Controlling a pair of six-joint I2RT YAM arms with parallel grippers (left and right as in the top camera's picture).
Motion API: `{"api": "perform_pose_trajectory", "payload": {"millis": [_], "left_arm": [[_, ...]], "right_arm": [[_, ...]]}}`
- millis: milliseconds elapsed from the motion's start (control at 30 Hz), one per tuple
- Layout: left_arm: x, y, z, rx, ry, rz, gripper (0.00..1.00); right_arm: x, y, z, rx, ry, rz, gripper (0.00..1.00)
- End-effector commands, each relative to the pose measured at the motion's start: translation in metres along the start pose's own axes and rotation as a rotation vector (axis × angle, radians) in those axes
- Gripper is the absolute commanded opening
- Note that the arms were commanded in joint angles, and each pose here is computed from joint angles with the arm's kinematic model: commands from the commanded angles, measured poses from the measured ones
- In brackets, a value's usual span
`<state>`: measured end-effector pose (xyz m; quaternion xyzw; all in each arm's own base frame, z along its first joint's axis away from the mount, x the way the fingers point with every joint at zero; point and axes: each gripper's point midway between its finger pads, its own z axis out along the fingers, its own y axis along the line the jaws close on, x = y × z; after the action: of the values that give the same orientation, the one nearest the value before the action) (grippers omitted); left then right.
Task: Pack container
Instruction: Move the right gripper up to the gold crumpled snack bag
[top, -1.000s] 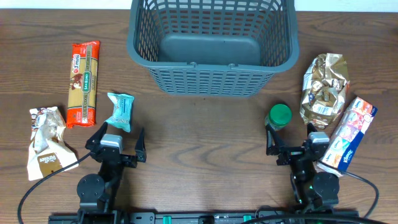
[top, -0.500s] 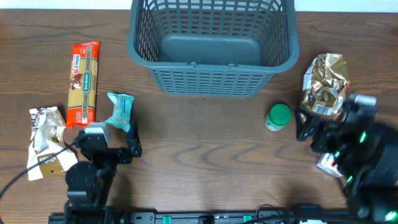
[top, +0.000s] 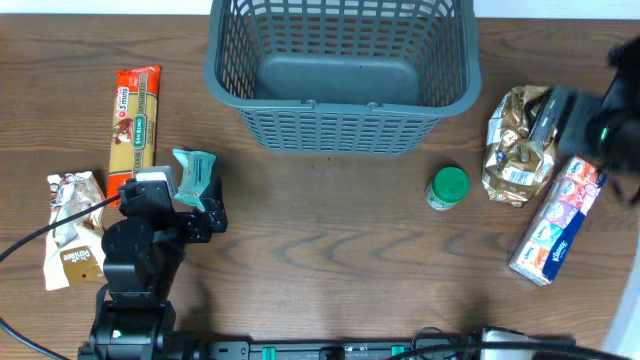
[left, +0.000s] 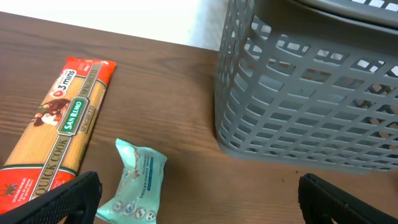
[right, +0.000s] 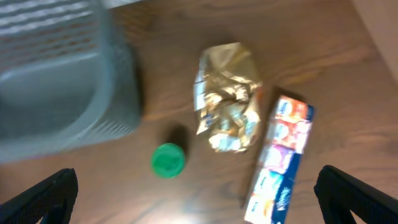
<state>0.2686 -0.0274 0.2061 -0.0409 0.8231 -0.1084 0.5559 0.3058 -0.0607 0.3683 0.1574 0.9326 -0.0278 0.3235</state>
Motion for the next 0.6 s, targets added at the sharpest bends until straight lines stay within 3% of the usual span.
{"api": "perform_pose_trajectory", "payload": {"millis": [0, 267, 567], "left_arm": [[-0.013, -0.002, -0.004, -0.003, -0.031, -0.009, 0.98], [-0.013, -0.002, -0.004, -0.003, -0.030, -0.009, 0.99], [-0.013, -0.002, -0.004, -0.003, -0.030, -0.009, 0.98]], "right_arm": [[-0.017, -0.024, 0.043, 0.078, 0.092, 0.066, 0.99], [-0.014, -0.036, 0.146, 0.116, 0.305, 0.061, 0.99], [0.002, -0.041, 0.231, 0.133, 0.431, 0.035, 0.99]]}}
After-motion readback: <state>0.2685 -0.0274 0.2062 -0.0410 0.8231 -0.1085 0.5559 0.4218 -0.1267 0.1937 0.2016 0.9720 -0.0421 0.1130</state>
